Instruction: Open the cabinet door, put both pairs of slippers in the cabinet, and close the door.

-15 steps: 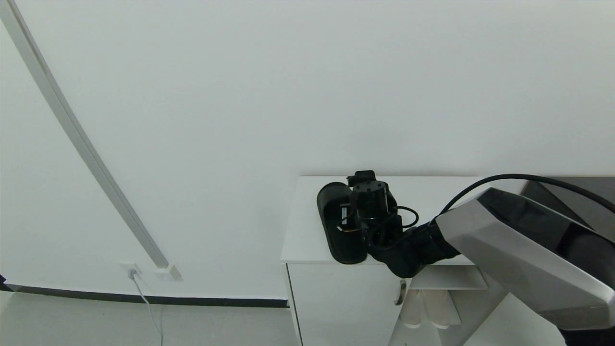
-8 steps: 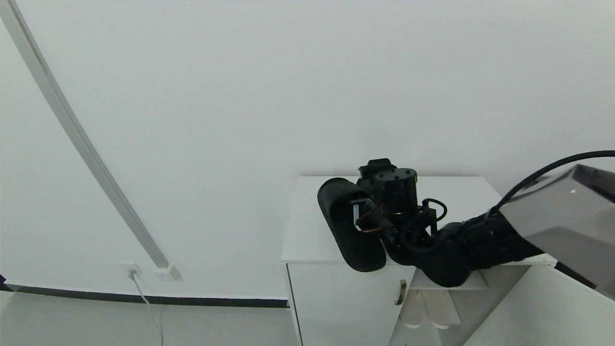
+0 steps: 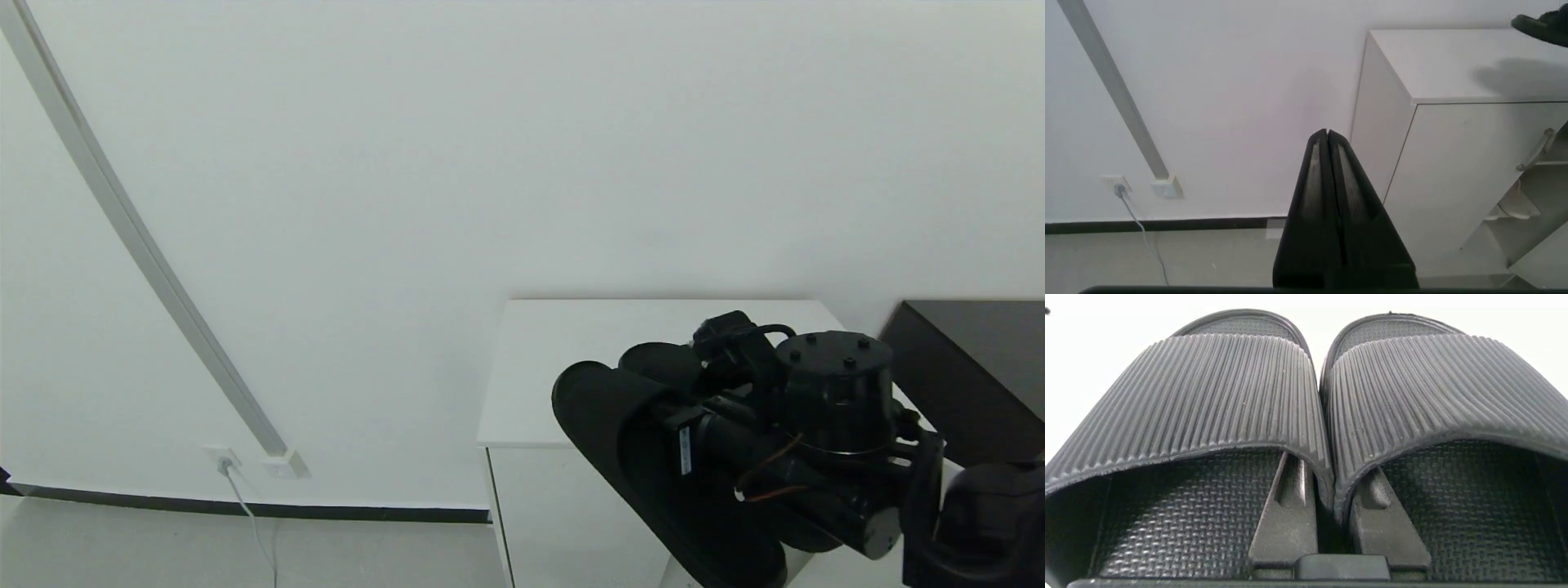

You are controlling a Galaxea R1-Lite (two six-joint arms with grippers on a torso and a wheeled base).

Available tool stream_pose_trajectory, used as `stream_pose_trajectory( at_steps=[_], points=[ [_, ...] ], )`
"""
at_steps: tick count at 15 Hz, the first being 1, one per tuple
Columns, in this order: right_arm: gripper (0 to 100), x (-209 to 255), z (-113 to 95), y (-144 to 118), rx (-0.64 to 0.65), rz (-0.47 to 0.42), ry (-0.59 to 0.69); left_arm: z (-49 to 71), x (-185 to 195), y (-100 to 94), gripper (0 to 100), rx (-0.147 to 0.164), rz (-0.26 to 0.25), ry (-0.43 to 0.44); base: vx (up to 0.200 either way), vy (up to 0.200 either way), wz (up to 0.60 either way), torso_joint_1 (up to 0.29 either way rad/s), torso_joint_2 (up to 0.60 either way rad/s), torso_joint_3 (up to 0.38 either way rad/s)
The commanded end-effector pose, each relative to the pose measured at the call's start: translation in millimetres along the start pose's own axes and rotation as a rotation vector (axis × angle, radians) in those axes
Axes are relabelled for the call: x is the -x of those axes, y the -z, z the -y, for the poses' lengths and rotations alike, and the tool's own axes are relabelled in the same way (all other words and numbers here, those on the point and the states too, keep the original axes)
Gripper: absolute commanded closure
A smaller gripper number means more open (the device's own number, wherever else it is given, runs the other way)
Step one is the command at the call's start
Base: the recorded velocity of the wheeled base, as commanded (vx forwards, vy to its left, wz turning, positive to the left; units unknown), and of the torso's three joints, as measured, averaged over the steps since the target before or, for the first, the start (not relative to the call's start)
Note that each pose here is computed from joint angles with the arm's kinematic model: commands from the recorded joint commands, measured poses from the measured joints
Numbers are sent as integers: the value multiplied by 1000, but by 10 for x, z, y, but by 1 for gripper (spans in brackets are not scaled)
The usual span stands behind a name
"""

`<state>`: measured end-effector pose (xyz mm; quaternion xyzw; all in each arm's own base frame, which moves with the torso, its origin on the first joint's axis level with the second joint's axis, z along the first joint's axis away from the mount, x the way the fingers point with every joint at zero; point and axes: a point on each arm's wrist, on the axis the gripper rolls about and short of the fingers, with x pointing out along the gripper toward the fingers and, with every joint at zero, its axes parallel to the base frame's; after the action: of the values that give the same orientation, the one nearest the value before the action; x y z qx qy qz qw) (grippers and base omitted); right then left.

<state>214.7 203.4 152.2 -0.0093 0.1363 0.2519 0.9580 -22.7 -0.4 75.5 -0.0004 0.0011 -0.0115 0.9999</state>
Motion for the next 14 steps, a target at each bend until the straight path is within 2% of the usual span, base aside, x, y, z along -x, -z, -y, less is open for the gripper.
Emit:
stream_pose_trajectory(
  at_steps=[1, 2, 9, 14],
  points=[
    [100, 180, -21, -82, -5, 40, -24, 0, 0, 0, 100, 1, 1, 0, 0, 0, 0, 0, 0, 0],
    [100, 178, -43, -72, -2, 37, -31, 0, 0, 1, 100, -2, -1, 0, 0, 0, 0, 0, 0, 0],
    [100, 215, -37, 49, 11, -4, -27, 0, 0, 0, 100, -1, 1, 2, -200, 0, 0, 2, 2, 1],
    [100, 145, -44, 132, 15, -37, -28, 1, 0, 1, 100, -1, -1, 3, 0, 0, 0, 0, 0, 0]
  ],
)
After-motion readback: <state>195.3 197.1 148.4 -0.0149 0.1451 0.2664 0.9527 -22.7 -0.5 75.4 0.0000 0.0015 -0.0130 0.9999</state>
